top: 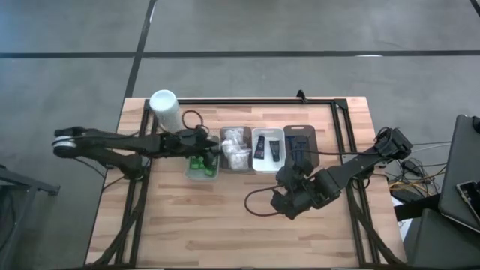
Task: Pick & Place Travel size toiletries
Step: Return to Home Position
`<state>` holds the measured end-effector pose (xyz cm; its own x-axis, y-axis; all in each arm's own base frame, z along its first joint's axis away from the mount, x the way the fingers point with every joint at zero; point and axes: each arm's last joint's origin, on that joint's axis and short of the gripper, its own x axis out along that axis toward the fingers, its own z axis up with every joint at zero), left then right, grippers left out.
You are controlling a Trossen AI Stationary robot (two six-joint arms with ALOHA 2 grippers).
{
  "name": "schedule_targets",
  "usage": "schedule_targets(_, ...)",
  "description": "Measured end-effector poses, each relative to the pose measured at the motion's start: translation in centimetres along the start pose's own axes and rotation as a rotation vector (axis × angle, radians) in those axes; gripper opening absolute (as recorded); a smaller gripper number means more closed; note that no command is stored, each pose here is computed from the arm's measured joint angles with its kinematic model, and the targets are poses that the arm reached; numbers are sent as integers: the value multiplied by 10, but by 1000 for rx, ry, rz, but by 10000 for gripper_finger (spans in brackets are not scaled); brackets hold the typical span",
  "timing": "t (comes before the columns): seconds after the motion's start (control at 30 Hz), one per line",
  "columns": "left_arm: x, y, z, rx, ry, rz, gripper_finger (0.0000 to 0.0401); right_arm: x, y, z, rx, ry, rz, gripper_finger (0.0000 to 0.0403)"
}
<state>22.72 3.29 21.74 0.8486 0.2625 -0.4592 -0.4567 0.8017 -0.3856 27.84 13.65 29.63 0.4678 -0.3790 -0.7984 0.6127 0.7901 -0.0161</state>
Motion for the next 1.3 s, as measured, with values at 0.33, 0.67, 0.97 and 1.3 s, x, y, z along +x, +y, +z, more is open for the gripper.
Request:
schedule_targets(0.33,-64,-7,31,-89,-254,-160,232,-7,0,4,157,6,77,354)
schedule_targets(0.67,-99,-6,40,-165,-369,-247,230,-29,-11,24,74,-103,445,326)
schedule_targets(0.97,-124,-7,35,-53,-300,-490,229,-14,-62,-10,124,-385,960,301)
schedule_targets(1.3,-149,0,24,55,-268,-581,229,5,-129,-67,226,-500,1042,273)
